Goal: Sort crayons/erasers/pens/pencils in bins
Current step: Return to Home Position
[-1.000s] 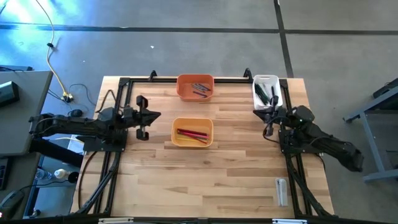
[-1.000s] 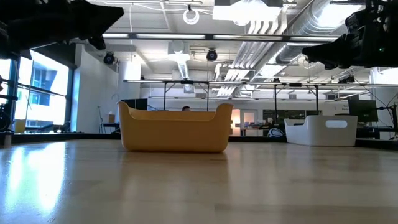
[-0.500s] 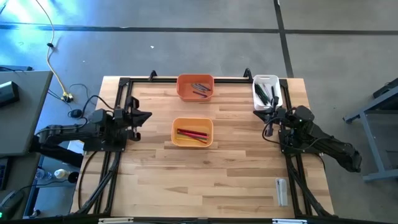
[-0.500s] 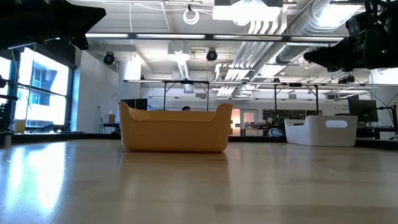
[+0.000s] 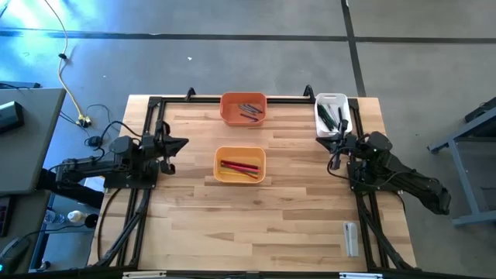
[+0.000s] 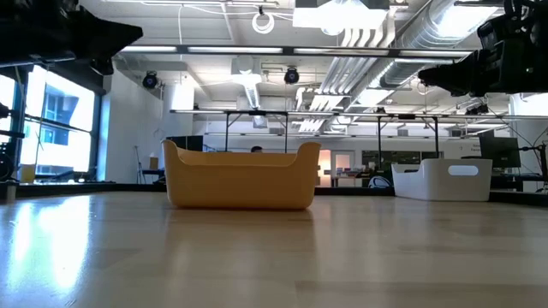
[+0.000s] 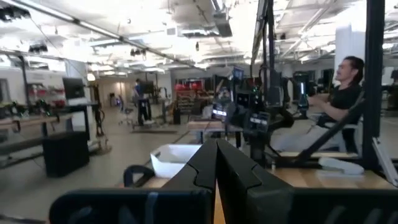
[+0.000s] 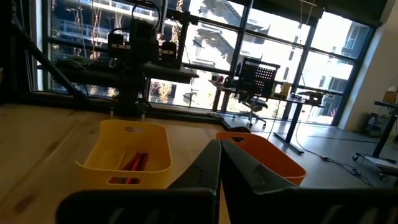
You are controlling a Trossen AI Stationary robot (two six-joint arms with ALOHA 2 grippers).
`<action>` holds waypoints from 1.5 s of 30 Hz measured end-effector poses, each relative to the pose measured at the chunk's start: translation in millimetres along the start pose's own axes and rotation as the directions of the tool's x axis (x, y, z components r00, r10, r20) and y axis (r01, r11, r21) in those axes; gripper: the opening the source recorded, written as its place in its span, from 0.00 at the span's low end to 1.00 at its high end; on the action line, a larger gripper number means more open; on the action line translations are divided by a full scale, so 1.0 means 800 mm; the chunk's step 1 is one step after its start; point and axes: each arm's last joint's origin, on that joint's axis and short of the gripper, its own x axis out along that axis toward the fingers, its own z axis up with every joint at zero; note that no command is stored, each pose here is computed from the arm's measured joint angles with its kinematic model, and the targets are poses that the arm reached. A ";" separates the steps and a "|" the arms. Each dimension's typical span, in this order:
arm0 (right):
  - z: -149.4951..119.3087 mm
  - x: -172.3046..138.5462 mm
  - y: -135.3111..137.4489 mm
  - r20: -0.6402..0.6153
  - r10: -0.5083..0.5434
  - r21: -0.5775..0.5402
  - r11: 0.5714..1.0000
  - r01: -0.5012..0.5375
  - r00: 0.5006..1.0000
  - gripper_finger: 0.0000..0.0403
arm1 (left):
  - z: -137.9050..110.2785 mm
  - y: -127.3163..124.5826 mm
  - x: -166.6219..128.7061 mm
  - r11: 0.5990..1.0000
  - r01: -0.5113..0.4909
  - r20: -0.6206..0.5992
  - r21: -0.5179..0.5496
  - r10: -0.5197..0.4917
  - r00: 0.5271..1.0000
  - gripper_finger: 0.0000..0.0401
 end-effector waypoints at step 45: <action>-0.001 -0.001 -0.010 -0.042 -0.282 0.170 0.943 0.285 0.959 0.00 | -0.018 0.005 0.000 0.986 -0.169 -0.048 0.003 0.168 0.985 0.00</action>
